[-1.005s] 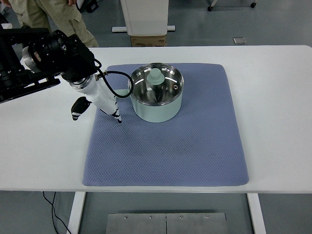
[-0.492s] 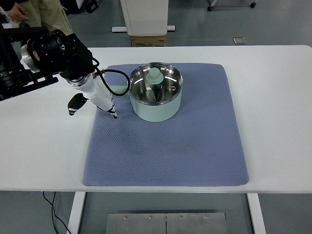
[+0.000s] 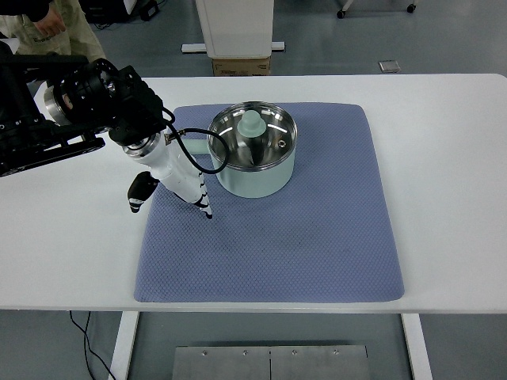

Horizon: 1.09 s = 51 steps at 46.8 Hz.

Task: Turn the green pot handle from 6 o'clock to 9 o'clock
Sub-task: 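Lift the left hand up off the handle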

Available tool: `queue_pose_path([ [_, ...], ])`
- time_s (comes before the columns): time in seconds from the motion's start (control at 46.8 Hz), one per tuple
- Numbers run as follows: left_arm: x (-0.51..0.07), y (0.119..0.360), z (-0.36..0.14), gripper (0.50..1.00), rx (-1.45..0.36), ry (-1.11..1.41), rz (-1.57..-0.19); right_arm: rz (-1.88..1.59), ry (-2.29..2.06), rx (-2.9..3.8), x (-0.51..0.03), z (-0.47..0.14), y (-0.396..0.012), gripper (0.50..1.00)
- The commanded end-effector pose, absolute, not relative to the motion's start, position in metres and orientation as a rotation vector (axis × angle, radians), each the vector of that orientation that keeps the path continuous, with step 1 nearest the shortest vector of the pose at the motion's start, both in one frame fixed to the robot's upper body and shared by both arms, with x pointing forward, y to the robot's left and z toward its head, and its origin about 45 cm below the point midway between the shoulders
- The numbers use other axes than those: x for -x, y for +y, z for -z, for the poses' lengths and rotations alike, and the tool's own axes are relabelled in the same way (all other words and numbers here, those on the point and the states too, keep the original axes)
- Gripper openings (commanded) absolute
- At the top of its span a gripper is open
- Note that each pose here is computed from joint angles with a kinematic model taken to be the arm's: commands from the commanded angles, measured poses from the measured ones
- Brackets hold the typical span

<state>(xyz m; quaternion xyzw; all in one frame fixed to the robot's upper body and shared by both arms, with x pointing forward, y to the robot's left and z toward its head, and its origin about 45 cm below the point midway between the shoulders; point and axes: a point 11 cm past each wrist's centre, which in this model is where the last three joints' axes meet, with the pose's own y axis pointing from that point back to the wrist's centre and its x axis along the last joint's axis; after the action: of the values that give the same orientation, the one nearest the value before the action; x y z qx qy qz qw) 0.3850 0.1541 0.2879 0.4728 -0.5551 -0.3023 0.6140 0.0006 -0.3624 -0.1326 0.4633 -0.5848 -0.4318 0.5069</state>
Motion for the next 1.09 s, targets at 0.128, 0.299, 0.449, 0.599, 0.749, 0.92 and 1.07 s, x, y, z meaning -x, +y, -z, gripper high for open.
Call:
queue_pose_path([
  [0.128,-0.361,0.123,-0.292,1.000,-0.902,-1.191,0.638,1.041,-1.410,-1.117,-0.001,0.133,-0.362,1.000],
  [0.299,-0.353,0.103,-0.303,1.000,-0.746,-1.094,0.527,1.041,-1.410,-1.117,-0.001,0.133,-0.362,1.000],
  [0.449,-0.347,0.084,-0.313,1.000,-0.586,-0.982,0.418,1.041,-1.410,-1.117,-0.001,0.133,-0.362,1.000],
  [0.599,-0.350,0.074,-0.329,1.000,-0.430,-0.849,0.263,1.041,-1.410,-1.117,-0.001,0.133,-0.362,1.000],
  [0.749,-0.367,0.075,-0.342,1.000,-0.314,-0.718,0.081,1.041,-1.410,-1.117,-0.001,0.133,-0.362,1.000],
  [0.92,-0.403,0.090,-0.361,1.000,-0.190,-0.553,-0.171,1.041,-1.410,-1.117,-0.001,0.133,-0.362,1.000],
  [1.07,-0.432,0.112,-0.370,1.000,-0.083,-0.409,-0.376,1.041,-1.410,-1.117,-0.001,0.133,-0.362,1.000],
])
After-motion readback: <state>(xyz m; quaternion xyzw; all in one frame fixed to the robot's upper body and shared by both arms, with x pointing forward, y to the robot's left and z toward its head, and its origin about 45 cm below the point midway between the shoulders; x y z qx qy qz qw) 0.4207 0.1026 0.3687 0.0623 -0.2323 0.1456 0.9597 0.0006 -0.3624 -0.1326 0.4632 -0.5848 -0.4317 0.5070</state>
